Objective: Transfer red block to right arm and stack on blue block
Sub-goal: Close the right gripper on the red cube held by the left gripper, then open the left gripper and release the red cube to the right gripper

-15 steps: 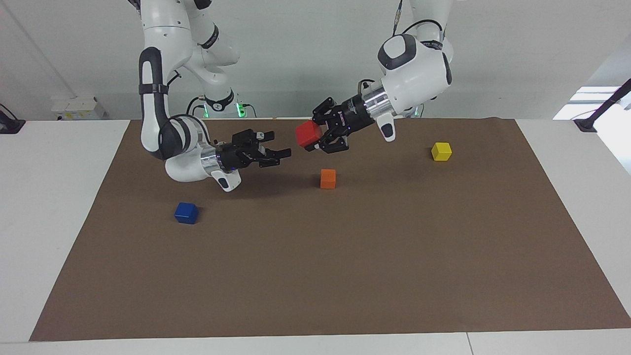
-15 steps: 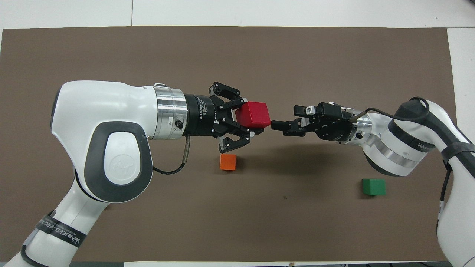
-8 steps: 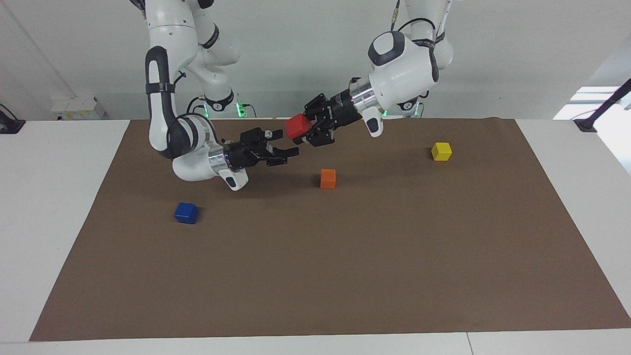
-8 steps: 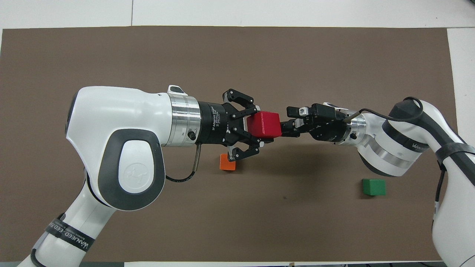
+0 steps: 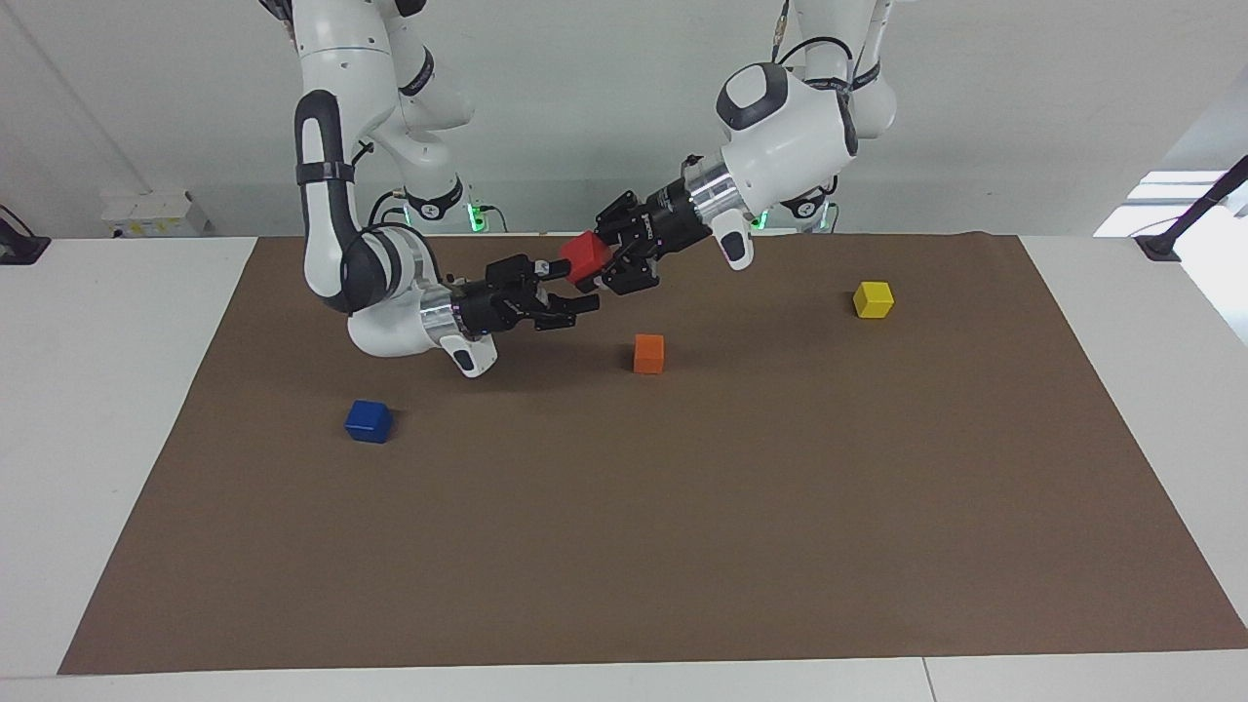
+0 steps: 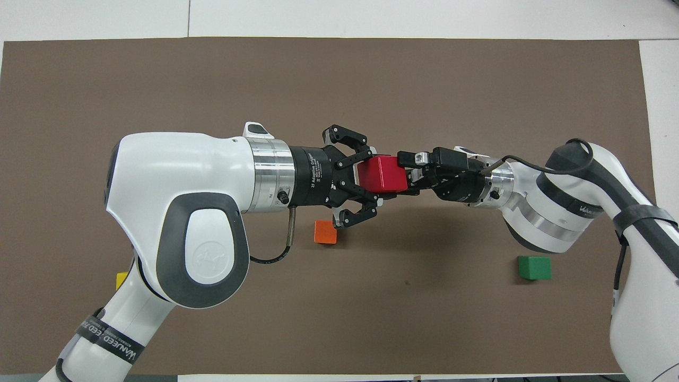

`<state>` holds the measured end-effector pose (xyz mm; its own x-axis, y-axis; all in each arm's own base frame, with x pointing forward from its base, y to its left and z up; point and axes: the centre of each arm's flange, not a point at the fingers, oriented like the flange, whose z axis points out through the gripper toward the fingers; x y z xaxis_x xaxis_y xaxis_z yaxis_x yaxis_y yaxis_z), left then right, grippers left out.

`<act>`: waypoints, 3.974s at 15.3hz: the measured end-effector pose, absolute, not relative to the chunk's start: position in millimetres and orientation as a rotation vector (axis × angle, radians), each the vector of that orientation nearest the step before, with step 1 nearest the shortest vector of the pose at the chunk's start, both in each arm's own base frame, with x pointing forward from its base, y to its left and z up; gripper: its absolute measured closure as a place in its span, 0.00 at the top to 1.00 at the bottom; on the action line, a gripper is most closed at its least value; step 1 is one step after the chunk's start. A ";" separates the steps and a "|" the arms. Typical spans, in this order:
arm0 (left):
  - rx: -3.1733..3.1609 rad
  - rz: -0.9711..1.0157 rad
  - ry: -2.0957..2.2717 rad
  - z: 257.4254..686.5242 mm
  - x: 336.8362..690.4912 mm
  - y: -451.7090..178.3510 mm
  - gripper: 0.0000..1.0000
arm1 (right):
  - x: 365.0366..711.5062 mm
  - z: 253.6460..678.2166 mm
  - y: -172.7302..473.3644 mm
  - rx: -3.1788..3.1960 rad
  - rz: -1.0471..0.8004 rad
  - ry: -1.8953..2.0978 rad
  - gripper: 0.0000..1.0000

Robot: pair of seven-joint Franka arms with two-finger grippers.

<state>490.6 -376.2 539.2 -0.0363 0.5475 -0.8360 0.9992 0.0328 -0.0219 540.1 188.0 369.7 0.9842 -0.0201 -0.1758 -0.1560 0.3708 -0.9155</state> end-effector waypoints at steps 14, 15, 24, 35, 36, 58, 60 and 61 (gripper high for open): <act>1.594 -0.878 1.687 510.6 480.3 -403.2 0.54 | 545.1 369.4 190.3 -1.216 0.053 0.181 0.42; 1.594 -0.878 1.687 510.5 480.4 -403.1 0.54 | 545.1 369.2 190.4 -1.216 0.053 0.181 0.42; 1.619 -0.847 1.642 512.5 481.4 -402.4 0.54 | 544.3 368.1 198.0 -1.229 0.046 0.179 0.98; 1.592 -0.812 1.646 515.8 485.8 -398.4 0.54 | 548.9 372.2 203.1 -1.249 0.036 0.182 1.00; 1.590 -0.810 1.647 515.9 486.5 -397.6 0.54 | 549.6 372.7 203.8 -1.253 0.035 0.185 1.00; 1.560 -0.769 1.669 509.5 490.4 -394.1 0.54 | 547.8 360.9 178.2 -1.293 0.072 0.154 1.00; 1.556 -0.763 1.669 509.9 490.9 -393.8 0.54 | 547.4 360.9 179.4 -1.293 0.074 0.152 1.00; 1.555 -0.762 1.669 510.0 491.0 -393.7 0.54 | 547.2 360.9 180.1 -1.293 0.075 0.152 1.00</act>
<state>491.0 -393.7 510.0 -0.0131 0.5687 -0.8225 0.9939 0.0976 0.0517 547.2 180.1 360.9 0.9876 -0.0295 -0.1540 -0.1403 0.2731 -0.9517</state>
